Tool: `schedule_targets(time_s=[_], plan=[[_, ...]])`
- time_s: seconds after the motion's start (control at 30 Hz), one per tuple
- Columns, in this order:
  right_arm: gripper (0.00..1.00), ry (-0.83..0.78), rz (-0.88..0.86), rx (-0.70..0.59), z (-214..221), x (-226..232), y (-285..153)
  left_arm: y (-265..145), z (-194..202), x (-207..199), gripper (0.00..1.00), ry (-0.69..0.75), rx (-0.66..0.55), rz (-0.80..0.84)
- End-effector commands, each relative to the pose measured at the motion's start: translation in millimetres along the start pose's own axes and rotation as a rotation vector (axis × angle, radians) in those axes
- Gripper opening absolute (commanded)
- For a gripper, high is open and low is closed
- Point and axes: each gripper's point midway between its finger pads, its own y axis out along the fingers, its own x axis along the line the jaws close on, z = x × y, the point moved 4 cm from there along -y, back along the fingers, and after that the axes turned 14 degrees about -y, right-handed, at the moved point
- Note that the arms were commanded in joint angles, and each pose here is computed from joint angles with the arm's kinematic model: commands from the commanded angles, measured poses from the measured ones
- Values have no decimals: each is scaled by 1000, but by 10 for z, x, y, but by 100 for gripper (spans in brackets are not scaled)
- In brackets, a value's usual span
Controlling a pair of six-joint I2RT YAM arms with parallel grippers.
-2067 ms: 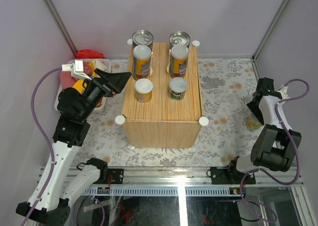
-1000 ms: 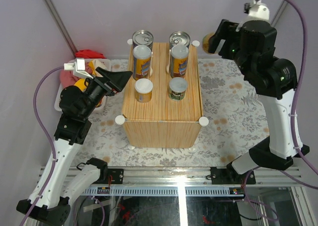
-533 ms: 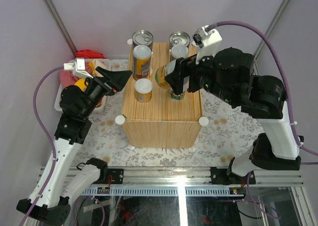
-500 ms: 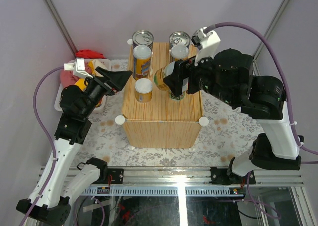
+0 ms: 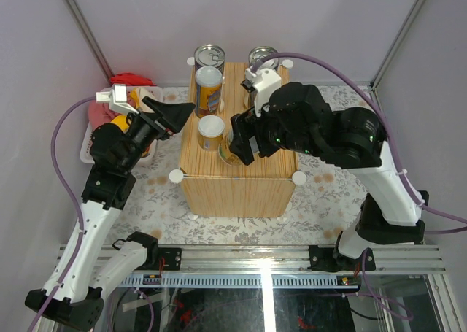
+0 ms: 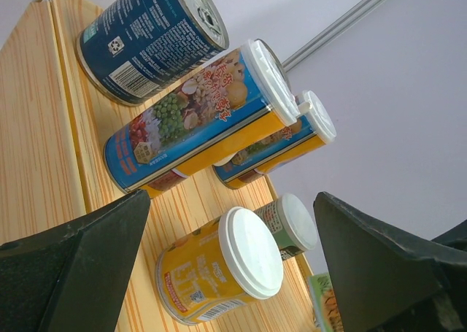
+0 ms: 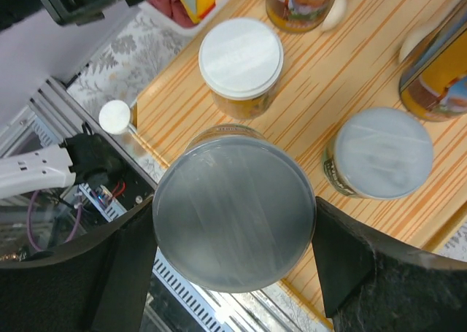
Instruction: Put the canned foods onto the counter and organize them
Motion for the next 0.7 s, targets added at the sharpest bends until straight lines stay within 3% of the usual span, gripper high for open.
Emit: schedule_targets(time_s=[0.0,0.67], plan=[[0,9,-72,-54,-144,106,-43,50,-29,-67,95,6,-15,49],[0,-12,-102,103,84,258,328,36,-20,-58,95,-2,-19,55]])
